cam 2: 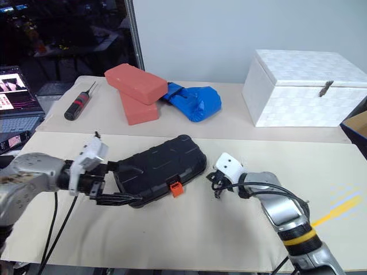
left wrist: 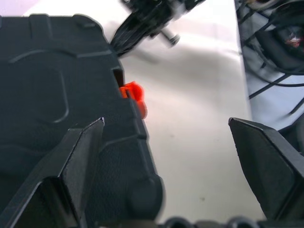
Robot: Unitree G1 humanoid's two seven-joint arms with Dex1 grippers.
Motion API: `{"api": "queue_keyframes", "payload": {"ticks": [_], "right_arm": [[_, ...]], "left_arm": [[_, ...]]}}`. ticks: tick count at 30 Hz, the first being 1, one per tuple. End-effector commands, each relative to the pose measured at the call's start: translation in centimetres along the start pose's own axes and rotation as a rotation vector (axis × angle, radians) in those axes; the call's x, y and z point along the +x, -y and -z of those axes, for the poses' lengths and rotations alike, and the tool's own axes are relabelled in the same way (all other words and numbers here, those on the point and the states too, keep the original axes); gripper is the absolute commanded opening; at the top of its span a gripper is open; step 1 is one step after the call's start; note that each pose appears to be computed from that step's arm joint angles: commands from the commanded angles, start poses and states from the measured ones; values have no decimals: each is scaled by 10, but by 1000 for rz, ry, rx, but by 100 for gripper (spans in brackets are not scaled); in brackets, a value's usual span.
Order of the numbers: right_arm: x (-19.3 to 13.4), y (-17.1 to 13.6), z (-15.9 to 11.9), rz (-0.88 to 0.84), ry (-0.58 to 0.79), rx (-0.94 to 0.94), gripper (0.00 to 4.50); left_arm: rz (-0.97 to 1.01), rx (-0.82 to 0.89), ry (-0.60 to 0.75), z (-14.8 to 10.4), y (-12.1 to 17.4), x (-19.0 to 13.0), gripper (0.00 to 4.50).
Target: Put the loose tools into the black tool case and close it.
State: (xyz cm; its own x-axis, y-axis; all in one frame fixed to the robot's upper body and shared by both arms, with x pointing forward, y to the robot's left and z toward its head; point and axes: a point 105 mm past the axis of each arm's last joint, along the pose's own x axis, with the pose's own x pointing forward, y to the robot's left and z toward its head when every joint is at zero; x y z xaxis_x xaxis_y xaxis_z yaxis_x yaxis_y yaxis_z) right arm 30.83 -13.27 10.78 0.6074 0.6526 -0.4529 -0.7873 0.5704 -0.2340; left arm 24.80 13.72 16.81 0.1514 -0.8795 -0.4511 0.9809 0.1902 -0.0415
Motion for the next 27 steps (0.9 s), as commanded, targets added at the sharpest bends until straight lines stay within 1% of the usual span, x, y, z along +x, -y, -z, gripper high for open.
{"api": "queue_keyframes", "payload": {"ticks": [1,4,6,7,8,9,10,11,12,13,14,17,18,19,20,21,23,26,27], "right_arm": [[-15,-30,-24,-91,93,95,186],[-7,-60,-26,-145,97,158,286],[-2,-71,-22,-153,76,151,347],[3,-73,-23,-140,76,152,322],[7,-75,-23,-129,80,161,312],[10,-77,-24,-126,82,166,291],[15,-77,-24,-116,79,165,262],[18,-78,-23,-111,75,162,220],[23,-75,-23,-86,79,176,194],[26,-74,-25,-72,86,186,155],[29,-73,-27,-60,101,231,119],[30,-79,-32,-96,119,276,16],[30,-80,-33,-98,123,280,16],[30,-83,-34,-104,128,283,34],[30,-85,-35,-108,130,289,65],[29,-88,-35,-115,128,289,86],[29,-87,-33,-89,118,283,166],[29,-79,-30,-50,98,274,263],[27,-67,-29,-2,92,285,263]], "left_arm": [[16,-38,-117,22,-1,7,450],[15,-67,-159,36,-6,14,450],[25,-53,-170,37,-6,15,450],[27,-53,-167,36,-7,15,450],[27,-54,-164,35,-7,14,450],[28,-54,-164,35,-8,14,450],[24,-53,-165,35,-9,13,450],[22,-51,-166,35,-9,13,450],[20,-51,-167,35,-10,12,450],[20,-49,-169,35,-10,12,450],[18,-46,-171,35,-11,12,450],[15,-43,-172,35,-11,11,450],[12,-42,-173,35,-12,11,450],[2,-41,-171,35,-13,11,450],[-9,-40,-165,35,-14,11,450],[-15,-43,-158,35,-14,12,450],[-12,-47,-153,35,-13,13,450],[0,-49,-127,34,-9,16,450],[2,-33,-100,30,-8,16,450]]}}
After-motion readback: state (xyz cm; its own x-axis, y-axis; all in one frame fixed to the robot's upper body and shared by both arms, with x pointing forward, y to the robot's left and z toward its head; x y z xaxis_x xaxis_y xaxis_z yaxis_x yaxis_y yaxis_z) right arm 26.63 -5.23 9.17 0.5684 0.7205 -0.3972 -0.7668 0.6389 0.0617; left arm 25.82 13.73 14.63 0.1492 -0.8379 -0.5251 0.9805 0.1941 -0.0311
